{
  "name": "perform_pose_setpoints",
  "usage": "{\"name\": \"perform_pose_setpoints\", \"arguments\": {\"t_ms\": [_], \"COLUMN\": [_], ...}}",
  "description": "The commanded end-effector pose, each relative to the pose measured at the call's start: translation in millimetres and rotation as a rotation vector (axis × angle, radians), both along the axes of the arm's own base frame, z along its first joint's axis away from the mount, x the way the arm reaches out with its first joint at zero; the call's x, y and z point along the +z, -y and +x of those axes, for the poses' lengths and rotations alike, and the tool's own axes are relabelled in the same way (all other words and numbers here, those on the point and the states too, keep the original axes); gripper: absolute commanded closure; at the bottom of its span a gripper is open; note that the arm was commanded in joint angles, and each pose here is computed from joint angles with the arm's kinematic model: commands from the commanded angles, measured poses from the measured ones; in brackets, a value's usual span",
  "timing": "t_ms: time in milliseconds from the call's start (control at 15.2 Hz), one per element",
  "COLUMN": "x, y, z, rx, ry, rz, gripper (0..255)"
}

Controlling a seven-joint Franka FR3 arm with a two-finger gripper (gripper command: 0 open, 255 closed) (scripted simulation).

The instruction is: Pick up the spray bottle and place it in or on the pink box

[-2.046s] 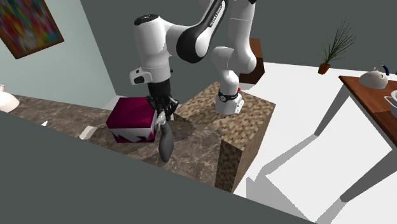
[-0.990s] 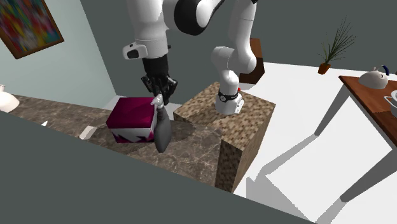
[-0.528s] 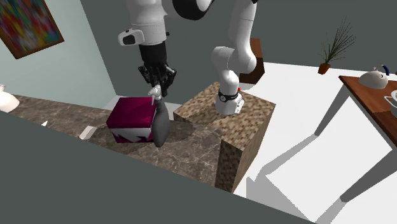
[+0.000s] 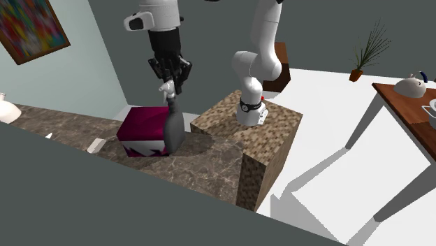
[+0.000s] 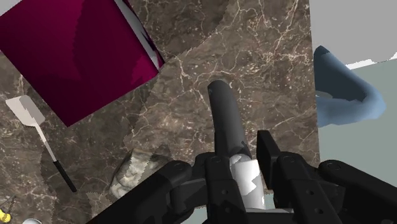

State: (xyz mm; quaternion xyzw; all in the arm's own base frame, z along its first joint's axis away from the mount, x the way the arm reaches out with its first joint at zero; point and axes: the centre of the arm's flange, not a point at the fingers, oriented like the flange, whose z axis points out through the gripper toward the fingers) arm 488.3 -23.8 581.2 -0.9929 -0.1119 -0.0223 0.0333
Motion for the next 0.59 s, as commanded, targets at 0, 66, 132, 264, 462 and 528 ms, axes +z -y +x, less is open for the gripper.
{"name": "perform_pose_setpoints", "arguments": {"t_ms": [0,66,132,264,462,528], "x": [10,16,21,32,47,53], "y": [0,0,0,0,0,0], "z": [0,0,0,0,0,0], "rx": [0.0,0.0,0.0,0.0,0.0,0.0], "ry": [0.0,0.0,0.0,0.0,0.0,0.0], "rz": [0.0,0.0,0.0,0.0,0.0,0.0], "gripper": [255,255,255,255,255,255]}}
